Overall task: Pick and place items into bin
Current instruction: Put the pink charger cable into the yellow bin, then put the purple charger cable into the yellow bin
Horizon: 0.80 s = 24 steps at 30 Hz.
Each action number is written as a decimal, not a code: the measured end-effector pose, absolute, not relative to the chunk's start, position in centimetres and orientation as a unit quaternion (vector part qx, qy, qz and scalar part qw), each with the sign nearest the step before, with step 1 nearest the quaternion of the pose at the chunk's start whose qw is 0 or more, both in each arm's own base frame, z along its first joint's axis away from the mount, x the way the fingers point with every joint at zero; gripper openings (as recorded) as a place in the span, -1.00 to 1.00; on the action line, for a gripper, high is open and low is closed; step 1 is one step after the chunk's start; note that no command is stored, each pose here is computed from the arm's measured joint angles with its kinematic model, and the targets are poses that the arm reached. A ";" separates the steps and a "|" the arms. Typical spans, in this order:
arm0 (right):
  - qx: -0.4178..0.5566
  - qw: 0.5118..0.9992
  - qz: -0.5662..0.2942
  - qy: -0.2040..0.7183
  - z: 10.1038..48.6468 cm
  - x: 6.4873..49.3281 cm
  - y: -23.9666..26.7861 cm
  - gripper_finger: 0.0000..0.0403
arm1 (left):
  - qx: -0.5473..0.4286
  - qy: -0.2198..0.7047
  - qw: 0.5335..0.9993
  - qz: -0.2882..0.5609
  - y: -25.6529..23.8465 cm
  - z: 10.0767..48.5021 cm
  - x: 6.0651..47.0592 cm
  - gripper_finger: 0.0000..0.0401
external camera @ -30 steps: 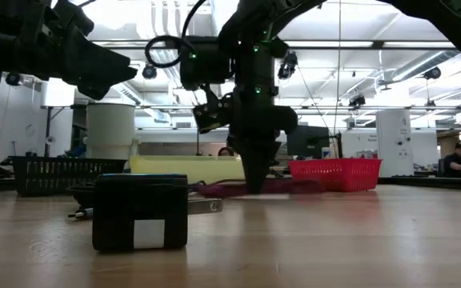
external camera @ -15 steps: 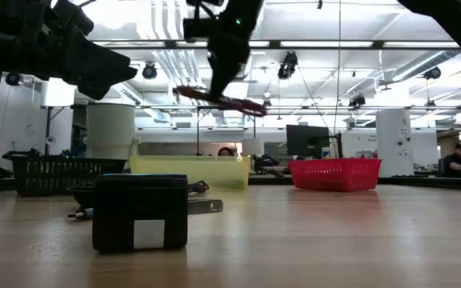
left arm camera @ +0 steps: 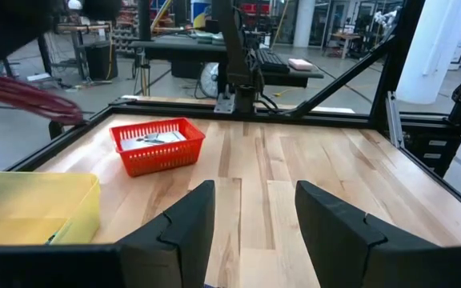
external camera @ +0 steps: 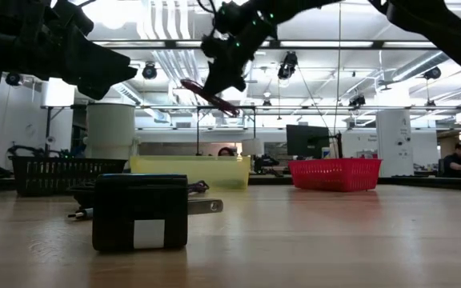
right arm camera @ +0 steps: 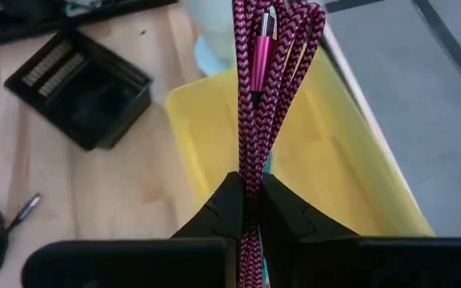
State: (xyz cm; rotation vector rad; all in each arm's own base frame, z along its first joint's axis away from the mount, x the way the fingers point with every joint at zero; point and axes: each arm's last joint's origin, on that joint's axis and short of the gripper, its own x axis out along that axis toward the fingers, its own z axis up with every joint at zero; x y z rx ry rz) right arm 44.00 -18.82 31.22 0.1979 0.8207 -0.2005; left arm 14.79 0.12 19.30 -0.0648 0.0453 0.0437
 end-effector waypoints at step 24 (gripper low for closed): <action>0.085 0.911 -0.097 0.392 29.2 44.1 -20.0 -0.46 | -0.032 0.024 0.999 0.022 0.1 19.2 14.8 -0.20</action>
